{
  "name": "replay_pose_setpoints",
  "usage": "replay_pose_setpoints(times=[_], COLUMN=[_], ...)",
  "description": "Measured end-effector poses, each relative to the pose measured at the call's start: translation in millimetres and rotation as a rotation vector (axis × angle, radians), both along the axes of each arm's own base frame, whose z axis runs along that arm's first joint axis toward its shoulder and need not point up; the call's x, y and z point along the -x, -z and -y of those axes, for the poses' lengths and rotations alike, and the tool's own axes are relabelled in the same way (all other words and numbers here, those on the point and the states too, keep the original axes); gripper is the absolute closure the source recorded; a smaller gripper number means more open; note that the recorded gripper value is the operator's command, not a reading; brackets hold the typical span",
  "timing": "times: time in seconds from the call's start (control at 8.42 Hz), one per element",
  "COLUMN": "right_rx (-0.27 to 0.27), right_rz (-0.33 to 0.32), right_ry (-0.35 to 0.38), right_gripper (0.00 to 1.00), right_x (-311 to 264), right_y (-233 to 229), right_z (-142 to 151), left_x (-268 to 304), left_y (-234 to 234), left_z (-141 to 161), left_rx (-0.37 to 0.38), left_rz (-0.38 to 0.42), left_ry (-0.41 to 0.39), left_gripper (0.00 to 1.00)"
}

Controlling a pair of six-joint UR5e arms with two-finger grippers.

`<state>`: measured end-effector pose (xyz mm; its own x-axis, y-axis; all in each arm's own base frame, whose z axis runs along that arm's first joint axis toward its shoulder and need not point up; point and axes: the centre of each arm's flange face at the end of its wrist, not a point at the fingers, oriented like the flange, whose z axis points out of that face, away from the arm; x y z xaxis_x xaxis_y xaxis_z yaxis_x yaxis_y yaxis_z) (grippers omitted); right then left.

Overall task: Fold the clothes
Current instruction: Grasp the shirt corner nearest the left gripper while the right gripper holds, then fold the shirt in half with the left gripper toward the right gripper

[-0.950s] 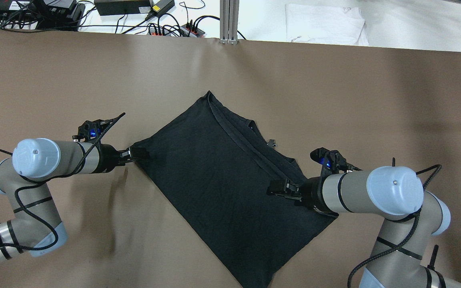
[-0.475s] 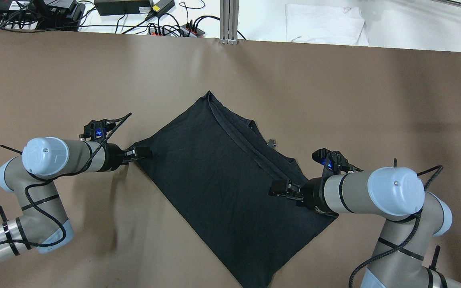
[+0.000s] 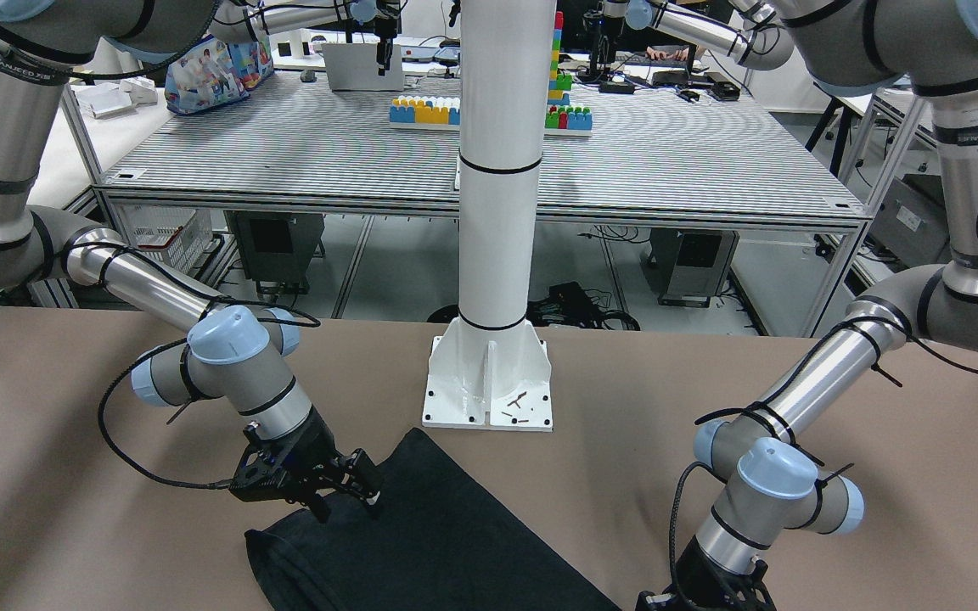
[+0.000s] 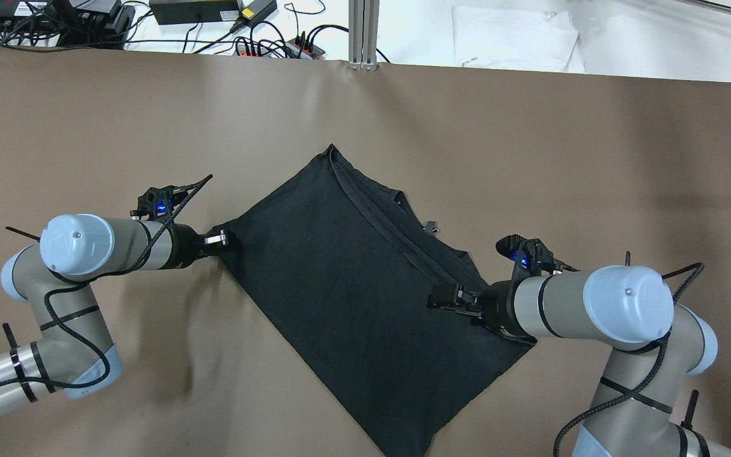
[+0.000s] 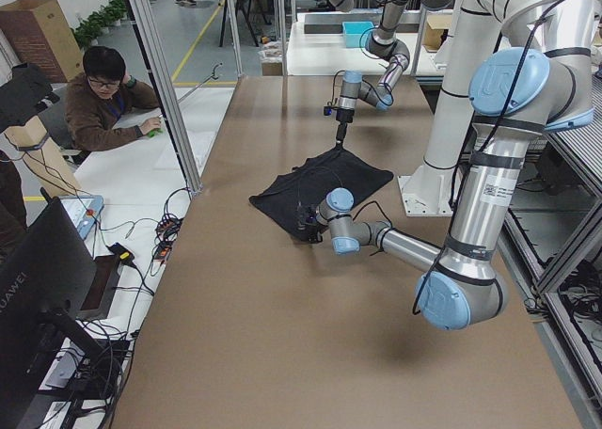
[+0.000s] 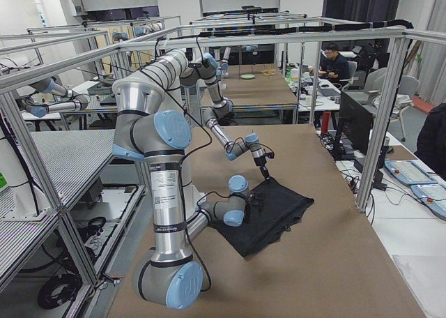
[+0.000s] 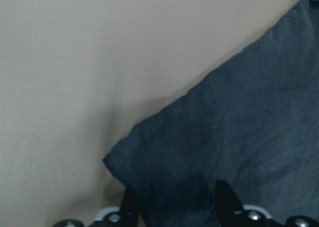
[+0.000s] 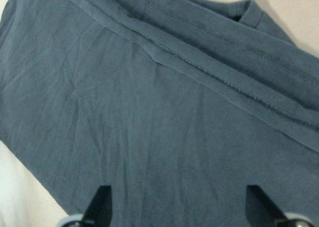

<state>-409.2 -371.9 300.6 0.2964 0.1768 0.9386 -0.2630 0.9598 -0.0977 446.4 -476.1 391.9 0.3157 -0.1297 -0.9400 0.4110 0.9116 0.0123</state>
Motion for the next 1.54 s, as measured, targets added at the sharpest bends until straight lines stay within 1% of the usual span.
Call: replay_pose_setpoints(times=[0.36,0.48,0.59,0.71,0.83,1.19,1.43,1.54], right_rx=[0.0,0.0,-0.001,-0.002,-0.002,0.0,0.004,0.008], right_rz=[-0.002,-0.001,0.0,0.001,0.002,-0.002,-0.009,-0.015], right_ry=[-0.002,-0.002,-0.002,-0.002,-0.003,-0.011,-0.022,-0.026], right_gripper=[0.06,0.06,0.06,0.06,0.06,0.06,0.06,0.06], right_x=[0.4,0.3,0.2,0.0,-0.4,-3.2,-6.9,-8.2], right_y=[-0.7,-0.4,0.5,1.0,1.3,0.3,-1.0,-1.9], right_z=[0.9,1.0,1.0,1.1,1.5,5.1,9.5,11.4], left_x=[12.8,23.6,32.1,35.4,33.8,8.4,-9.8,-18.8], left_y=[4.1,2.1,1.7,6.9,18.5,66.7,105.0,120.3], left_z=[13.8,25.8,44.3,68.7,100.4,195.6,237.7,250.2], left_rx=[-0.008,-0.014,-0.023,-0.034,-0.041,-0.054,-0.065,-0.07], left_rz=[0.003,0.014,0.031,0.054,0.077,0.134,0.163,0.177], left_ry=[0.016,0.035,0.057,0.077,0.101,0.148,0.191,0.218], left_gripper=[1.0,1.0,1.0,1.0,1.0,1.0,1.0,1.0])
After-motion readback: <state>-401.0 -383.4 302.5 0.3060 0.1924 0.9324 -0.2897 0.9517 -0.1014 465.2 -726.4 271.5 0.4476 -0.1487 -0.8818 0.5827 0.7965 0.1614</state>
